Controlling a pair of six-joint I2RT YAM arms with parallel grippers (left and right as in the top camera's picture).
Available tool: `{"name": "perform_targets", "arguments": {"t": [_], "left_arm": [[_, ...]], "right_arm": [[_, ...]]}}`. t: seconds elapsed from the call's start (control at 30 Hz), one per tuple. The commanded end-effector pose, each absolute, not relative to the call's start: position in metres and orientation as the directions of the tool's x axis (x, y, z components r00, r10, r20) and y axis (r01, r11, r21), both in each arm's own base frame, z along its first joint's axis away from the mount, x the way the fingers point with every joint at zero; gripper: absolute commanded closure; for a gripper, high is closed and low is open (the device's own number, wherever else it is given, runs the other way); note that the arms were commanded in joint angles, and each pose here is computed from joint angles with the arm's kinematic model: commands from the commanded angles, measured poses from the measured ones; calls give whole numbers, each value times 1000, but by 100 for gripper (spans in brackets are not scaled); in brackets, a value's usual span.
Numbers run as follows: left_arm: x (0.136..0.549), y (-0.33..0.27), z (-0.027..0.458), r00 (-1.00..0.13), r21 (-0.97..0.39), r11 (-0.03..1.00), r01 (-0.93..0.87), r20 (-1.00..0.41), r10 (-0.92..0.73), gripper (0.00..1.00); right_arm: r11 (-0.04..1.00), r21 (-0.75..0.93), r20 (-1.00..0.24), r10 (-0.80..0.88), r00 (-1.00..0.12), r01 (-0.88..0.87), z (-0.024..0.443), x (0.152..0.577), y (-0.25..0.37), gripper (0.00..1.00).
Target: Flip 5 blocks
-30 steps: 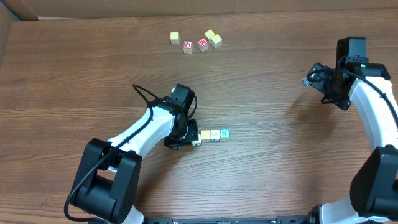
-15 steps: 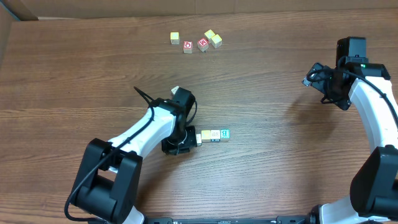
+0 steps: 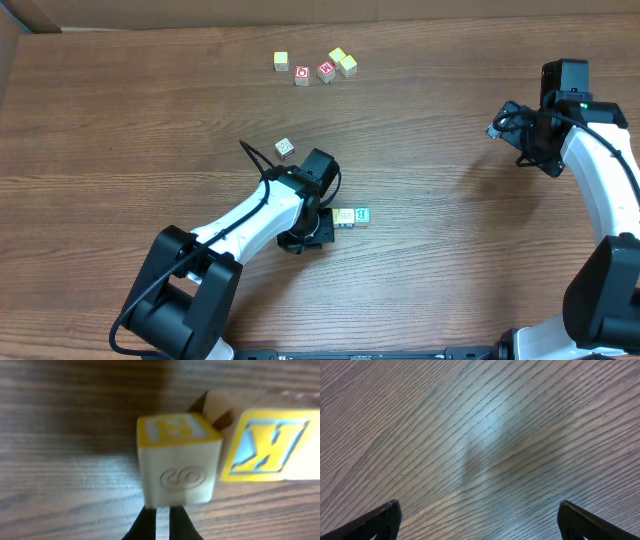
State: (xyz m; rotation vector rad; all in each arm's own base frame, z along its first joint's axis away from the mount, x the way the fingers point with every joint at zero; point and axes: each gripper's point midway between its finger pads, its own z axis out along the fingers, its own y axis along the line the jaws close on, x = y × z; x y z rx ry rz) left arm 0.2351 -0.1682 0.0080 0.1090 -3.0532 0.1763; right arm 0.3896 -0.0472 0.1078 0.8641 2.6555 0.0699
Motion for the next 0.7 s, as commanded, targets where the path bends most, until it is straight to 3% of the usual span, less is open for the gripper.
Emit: {"name": "perform_targets", "arguments": {"t": [0.0, 0.67], "left_arm": [[252, -175, 16, -996, -127, 988, -85, 13, -84, 96], [259, -178, 18, -996, -143, 986, -82, -11, -85, 96]], "right_arm": [[814, 152, -331, 576, -747, 560, 114, 393, -50, 0], [814, 152, -331, 576, -747, 560, 114, 393, -50, 0]]}}
